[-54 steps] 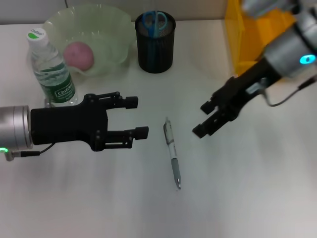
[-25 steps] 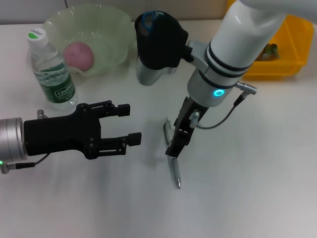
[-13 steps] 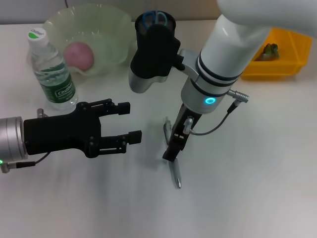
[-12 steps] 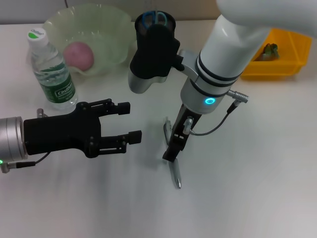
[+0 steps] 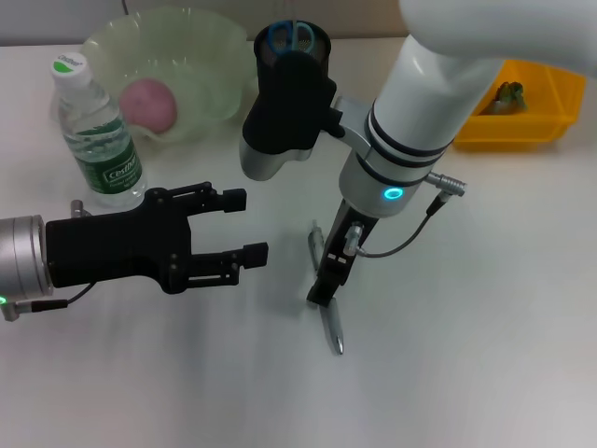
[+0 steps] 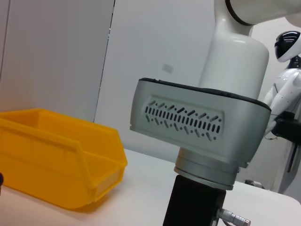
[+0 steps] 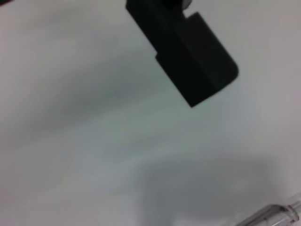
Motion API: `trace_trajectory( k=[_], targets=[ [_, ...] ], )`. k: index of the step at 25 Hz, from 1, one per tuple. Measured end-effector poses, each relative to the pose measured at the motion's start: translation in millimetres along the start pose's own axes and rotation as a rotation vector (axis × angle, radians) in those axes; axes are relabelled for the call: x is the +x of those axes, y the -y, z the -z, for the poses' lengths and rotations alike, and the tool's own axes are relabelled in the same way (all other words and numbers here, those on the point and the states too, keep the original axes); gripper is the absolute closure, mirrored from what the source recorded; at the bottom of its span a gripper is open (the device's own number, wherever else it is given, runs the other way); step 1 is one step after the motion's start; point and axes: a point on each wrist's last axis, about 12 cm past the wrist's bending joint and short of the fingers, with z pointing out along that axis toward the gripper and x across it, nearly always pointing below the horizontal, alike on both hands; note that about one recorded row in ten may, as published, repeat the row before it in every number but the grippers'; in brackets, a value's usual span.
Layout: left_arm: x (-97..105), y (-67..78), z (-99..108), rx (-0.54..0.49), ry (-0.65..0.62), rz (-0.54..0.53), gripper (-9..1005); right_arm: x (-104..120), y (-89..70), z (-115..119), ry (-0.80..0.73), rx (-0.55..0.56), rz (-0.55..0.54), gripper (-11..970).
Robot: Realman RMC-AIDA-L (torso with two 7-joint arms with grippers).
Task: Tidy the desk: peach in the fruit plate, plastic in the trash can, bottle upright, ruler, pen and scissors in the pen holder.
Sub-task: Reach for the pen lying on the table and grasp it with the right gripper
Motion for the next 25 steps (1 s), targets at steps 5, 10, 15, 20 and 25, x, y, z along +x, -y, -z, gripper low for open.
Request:
trace_trajectory(
  k=[5, 10, 15, 20, 25],
  targets=[
    [-0.3, -0.2, -0.2, 0.0, 0.0, -0.001, 213, -0.3, -3.2, -3.8, -0.003, 0.003, 0.019, 148],
    [-0.3, -0.4, -0.2, -0.001, 0.0, -0.003, 213, -1.6, -4.4, -5.0, 0.0, 0.007, 0.028, 160],
    [-0.5, -0.7, 0.9, -0.004, 0.001, -0.003, 213, -1.8, -4.9, -4.8, -0.001, 0.006, 0.031, 246],
    [-0.5, -0.6, 1.0, -0.004, 0.002, -0.003, 213, -1.0, -4.9, -5.0, -0.006, 0.005, 0.029, 414],
    [-1.1, -1.1, 1.6, -0.005, 0.003, -0.005, 213, -0.3, -4.7, -5.0, -0.012, 0.005, 0.03, 552]
  ],
)
